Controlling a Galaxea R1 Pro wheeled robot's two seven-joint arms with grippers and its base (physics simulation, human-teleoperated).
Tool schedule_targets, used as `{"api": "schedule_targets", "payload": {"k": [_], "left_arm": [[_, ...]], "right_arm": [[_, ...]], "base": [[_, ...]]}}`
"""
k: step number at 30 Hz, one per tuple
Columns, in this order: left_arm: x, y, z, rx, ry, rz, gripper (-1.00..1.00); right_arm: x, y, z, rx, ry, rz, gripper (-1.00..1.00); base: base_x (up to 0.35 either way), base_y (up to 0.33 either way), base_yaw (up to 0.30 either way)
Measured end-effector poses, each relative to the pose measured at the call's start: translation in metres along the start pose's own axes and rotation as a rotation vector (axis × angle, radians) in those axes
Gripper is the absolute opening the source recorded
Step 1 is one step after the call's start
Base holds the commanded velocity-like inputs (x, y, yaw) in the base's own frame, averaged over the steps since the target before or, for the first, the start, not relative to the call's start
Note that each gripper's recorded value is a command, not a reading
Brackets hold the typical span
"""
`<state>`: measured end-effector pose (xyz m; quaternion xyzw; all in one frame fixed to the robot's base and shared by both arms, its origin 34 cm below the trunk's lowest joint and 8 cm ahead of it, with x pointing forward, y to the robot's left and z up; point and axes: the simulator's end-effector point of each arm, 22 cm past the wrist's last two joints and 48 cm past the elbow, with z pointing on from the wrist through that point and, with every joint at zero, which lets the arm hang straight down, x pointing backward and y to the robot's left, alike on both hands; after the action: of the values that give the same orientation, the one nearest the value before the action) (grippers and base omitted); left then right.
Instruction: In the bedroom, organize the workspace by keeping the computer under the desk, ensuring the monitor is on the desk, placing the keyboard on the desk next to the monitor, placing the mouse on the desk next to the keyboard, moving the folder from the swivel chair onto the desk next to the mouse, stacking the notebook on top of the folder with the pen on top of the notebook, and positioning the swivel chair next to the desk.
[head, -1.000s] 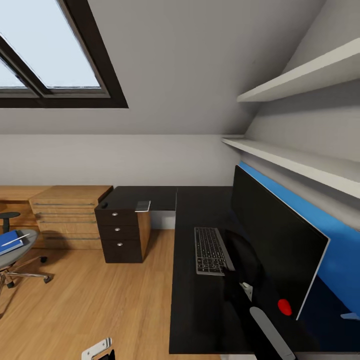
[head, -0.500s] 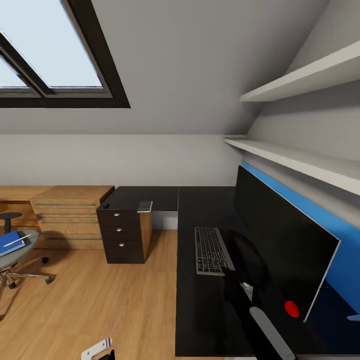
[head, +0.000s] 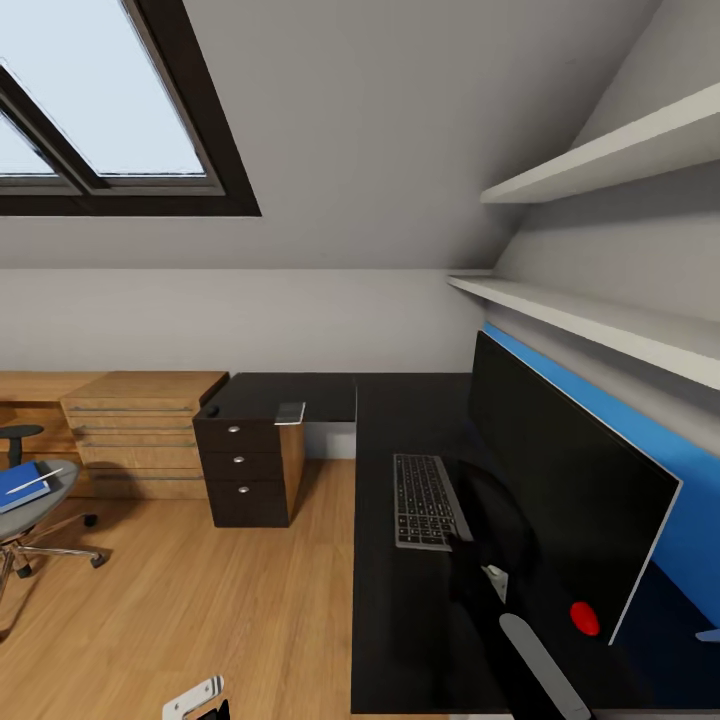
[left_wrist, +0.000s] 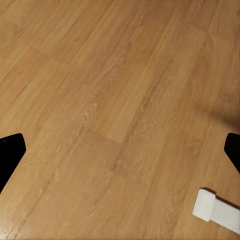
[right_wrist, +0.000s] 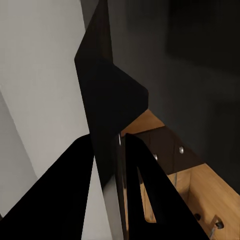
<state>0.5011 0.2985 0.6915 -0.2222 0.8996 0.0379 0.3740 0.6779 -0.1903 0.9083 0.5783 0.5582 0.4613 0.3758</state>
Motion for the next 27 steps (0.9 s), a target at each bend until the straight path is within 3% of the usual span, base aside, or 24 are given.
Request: {"api": "schedule_targets", "payload": {"k": [4, 5, 19, 27], "left_arm": [[0.0, 0.0, 0.0, 0.0, 0.0, 0.0, 1.0], [0.0, 0.0, 0.0, 0.0, 0.0, 0.0, 1.0], [-0.0001, 0.0005, 0.0001, -0.001, 0.0, -0.001, 1.0], [-0.0001, 0.0004, 0.0003, -0.001, 0.0, -0.001, 1.0]], "right_arm": [[-0.0002, 0.0, 0.0, 0.0, -0.001, 0.0, -1.0], [-0.0002, -0.0001, 0.0, 0.0, -0.001, 0.0, 1.0], [-0.0003, 0.0007, 0.0, -0.003, -0.002, 0.0, 1.0], [-0.0008, 0.0006, 0.0002, -0.003, -0.002, -0.002, 1.0]], "base": [[0.0, 0.0, 0.0], [0.0, 0.0, 0.0], [-0.002, 0.0, 0.0], [-0.18, 0.0, 0.0]]}}
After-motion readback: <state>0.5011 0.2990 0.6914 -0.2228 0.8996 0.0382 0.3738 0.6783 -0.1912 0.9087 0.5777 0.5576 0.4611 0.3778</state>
